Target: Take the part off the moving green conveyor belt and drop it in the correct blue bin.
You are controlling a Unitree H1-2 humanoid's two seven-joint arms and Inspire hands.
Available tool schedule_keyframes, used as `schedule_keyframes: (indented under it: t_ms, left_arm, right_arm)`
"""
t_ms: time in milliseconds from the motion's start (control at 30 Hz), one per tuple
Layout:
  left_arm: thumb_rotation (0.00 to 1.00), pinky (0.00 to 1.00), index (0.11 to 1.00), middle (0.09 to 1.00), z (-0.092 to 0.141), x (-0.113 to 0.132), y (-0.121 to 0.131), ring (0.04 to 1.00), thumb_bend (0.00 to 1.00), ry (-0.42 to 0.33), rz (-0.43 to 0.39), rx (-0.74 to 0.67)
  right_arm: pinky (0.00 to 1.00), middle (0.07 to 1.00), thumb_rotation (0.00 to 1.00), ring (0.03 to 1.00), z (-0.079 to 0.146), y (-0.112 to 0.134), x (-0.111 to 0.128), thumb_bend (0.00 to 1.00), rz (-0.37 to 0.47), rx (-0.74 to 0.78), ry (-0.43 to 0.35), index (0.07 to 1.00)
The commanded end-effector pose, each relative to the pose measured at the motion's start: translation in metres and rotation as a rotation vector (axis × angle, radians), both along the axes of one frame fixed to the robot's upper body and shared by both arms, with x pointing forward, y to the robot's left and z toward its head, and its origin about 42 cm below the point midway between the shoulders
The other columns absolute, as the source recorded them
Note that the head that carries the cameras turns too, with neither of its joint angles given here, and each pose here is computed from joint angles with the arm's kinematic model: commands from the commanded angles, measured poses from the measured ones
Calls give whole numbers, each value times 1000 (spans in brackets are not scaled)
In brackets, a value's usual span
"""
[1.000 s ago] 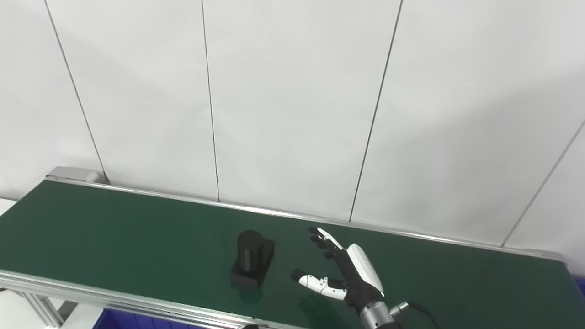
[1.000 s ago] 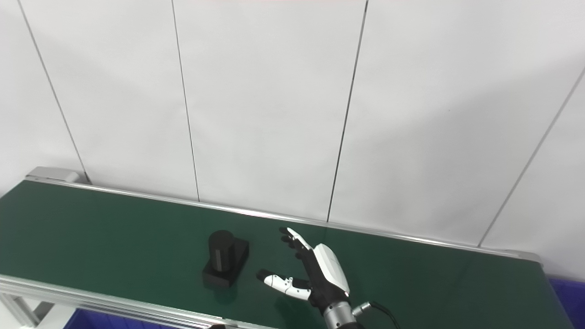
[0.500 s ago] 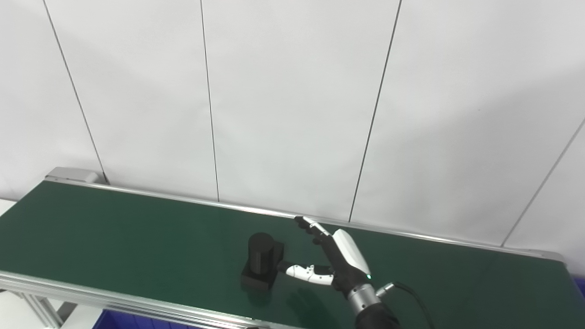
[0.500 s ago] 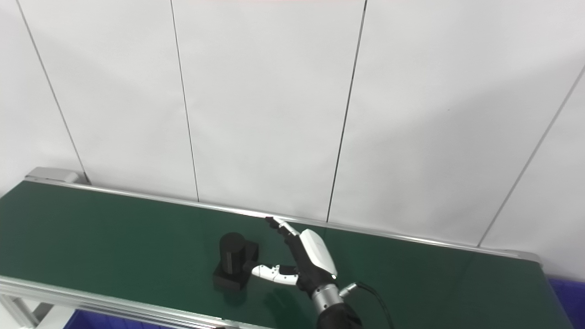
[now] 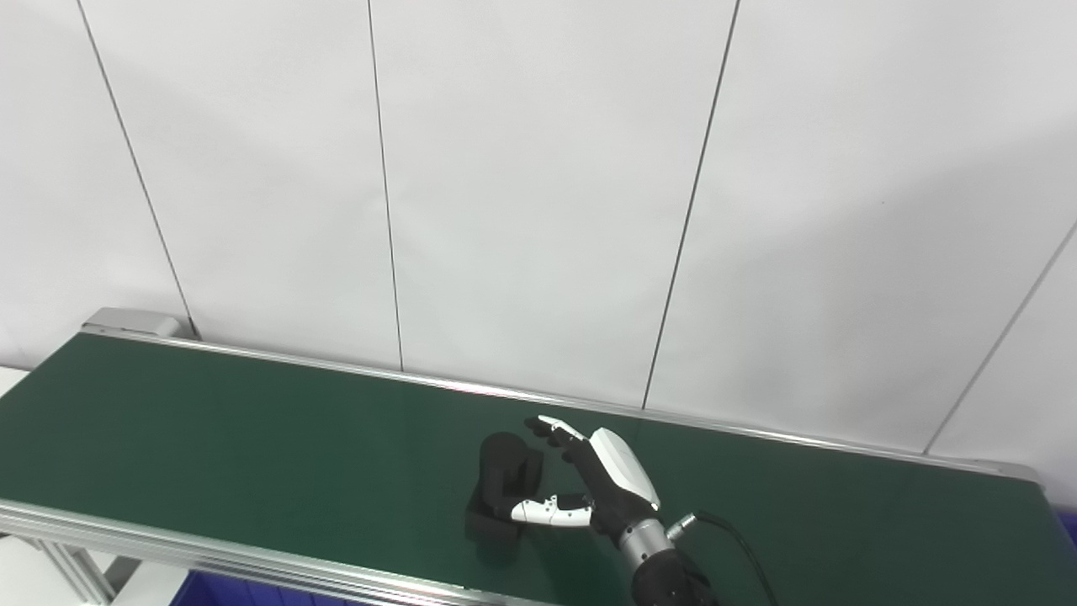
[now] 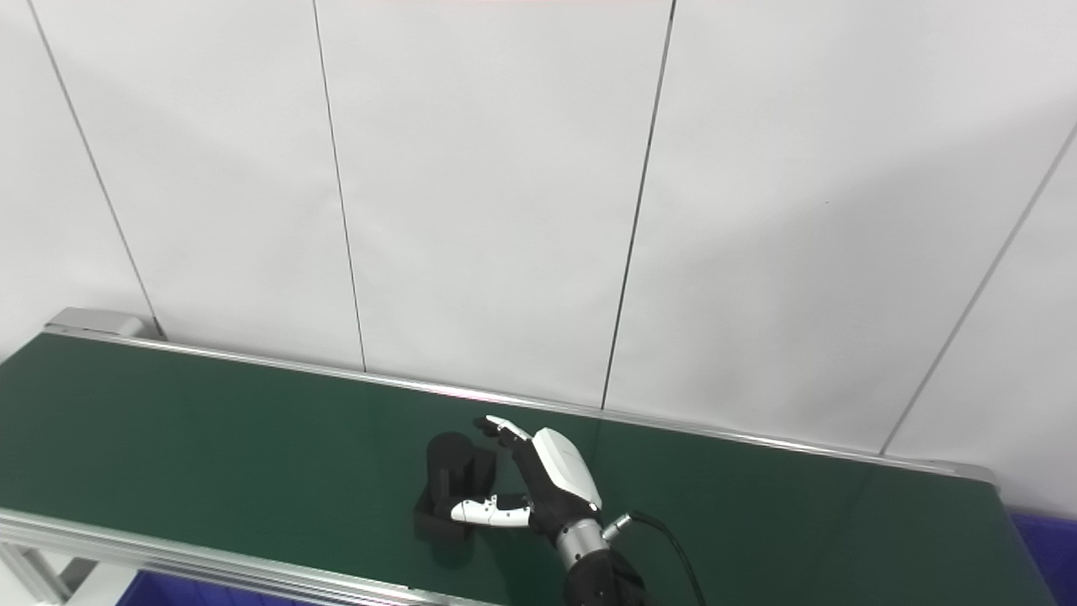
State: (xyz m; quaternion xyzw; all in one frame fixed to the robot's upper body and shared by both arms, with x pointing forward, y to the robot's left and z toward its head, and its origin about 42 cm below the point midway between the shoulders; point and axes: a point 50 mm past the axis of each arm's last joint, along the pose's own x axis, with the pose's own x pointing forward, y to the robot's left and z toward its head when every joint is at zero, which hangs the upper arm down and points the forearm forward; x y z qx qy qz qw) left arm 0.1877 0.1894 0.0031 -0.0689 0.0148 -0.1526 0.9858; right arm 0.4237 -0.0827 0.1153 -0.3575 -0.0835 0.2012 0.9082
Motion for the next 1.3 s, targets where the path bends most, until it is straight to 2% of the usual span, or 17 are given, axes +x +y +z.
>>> schedule_keyframes:
  t_ms: [0, 467, 633, 800, 833, 867, 900, 1000, 1100, 1267]
  left_arm:
    - [344, 653, 806, 758, 13, 4, -3, 741, 986, -79, 2, 0]
    - [345, 665, 813, 757, 15, 0, -5, 731, 982, -82, 0, -16]
    - [347, 678, 815, 760, 15, -1, -4, 736, 979, -83, 0, -12]
    - [344, 665, 811, 755, 15, -1, -4, 730, 974, -84, 1, -15]
    - [345, 665, 811, 755, 15, -1, -4, 730, 974, -85, 2, -14]
    - [346, 664, 811, 755, 16, -1, -4, 731, 973, -85, 2, -14]
    - [346, 664, 811, 755, 16, -1, -3, 731, 973, -85, 1, -13]
    - [356, 681, 813, 759, 16, 0, -3, 747, 972, -86, -1, -10]
    - [351, 682, 813, 760, 16, 0, -3, 748, 965, -88, -3, -16]
    - [359, 669, 806, 753, 16, 1, -3, 731, 969, -88, 10, -16]
  right_arm:
    - [790, 850, 457, 849, 28, 14, 13, 789, 41, 42, -102, 853]
    - [777, 813, 346, 820, 17, 12, 15, 829, 40, 82, -70, 820]
    - [730, 782, 255, 783, 15, 11, 14, 829, 43, 140, -56, 797]
    - [493, 640, 42, 570, 14, 11, 14, 755, 16, 171, -118, 674]
    - [483, 632, 33, 560, 14, 11, 14, 752, 5, 173, -137, 667]
    - [445, 531, 13, 521, 14, 11, 14, 618, -1, 174, -149, 585]
    - [432, 497, 6, 507, 14, 12, 14, 573, -12, 180, -160, 558]
    - [428, 496, 0, 427, 14, 12, 14, 521, -30, 192, -185, 534]
    - [378, 506, 0, 432, 15, 11, 14, 502, -30, 213, -203, 516]
    - [373, 512, 0, 436, 18, 12, 14, 500, -28, 220, -209, 506]
